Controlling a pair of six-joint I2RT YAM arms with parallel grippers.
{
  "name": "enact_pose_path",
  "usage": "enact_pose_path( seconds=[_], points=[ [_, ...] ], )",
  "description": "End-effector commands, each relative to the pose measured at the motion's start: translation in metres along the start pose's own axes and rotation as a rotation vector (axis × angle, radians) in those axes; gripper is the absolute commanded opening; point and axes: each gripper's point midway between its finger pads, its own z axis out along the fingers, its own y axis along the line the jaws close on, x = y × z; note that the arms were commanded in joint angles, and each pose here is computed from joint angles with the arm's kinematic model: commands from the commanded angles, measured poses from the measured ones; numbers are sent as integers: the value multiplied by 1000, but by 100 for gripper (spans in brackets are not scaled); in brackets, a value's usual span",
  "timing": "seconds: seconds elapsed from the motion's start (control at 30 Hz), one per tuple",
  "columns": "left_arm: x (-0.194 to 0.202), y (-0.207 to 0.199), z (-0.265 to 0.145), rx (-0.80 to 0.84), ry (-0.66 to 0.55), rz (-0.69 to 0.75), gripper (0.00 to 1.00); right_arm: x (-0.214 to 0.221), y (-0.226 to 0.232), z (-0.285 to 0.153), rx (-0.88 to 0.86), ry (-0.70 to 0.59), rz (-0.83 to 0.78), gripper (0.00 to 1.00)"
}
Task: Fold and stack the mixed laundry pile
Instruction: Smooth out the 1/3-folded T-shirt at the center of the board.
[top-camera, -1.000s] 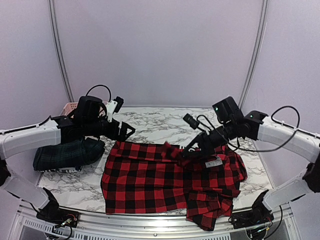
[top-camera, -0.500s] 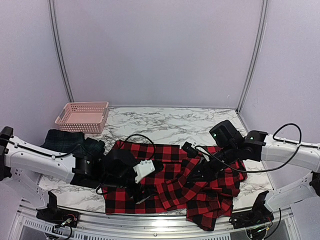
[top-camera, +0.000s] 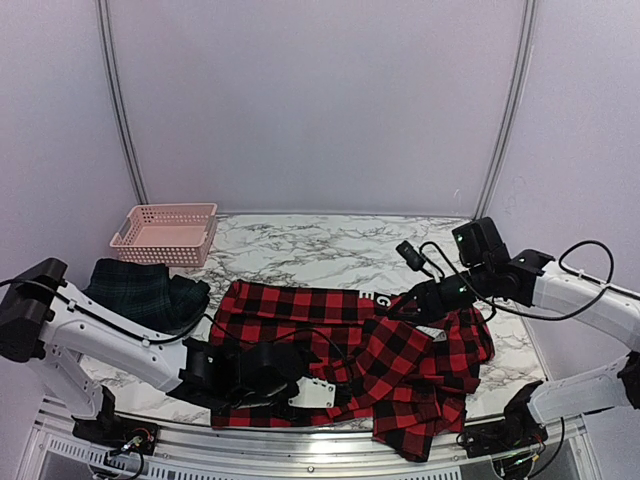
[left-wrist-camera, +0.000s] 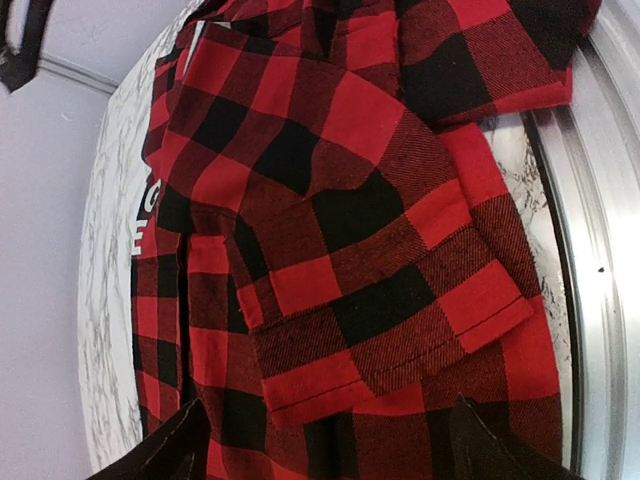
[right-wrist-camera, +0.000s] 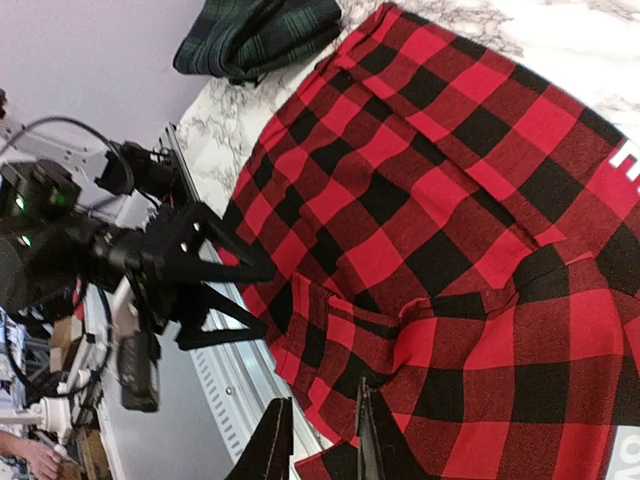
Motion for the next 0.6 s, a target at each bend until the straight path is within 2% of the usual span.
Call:
enact_pose_path(
  seconds=[0.0,0.17,0.33,0.4,0.5,0.57],
  points=[
    [-13,0,13,-58,0,180,86,-26,5,-25,-81,-107,43,20],
    [-18,-1,25,-73,12,236,83,-36,-14,-44,-88,-169,109,21],
    [-30,11,30,-123,0,244,69,-33,-22,-43,-80,-156,125,21],
    [-37,15,30,-132,-14,231,59,-33,-26,-43,-69,-155,126,21],
    [-53,17,25,-124,-53,214,39,-33,-40,-45,-23,-159,148,21],
    [-57,12,22,-67,-35,214,23,-37,-54,-50,15,-171,174,21]
  ],
)
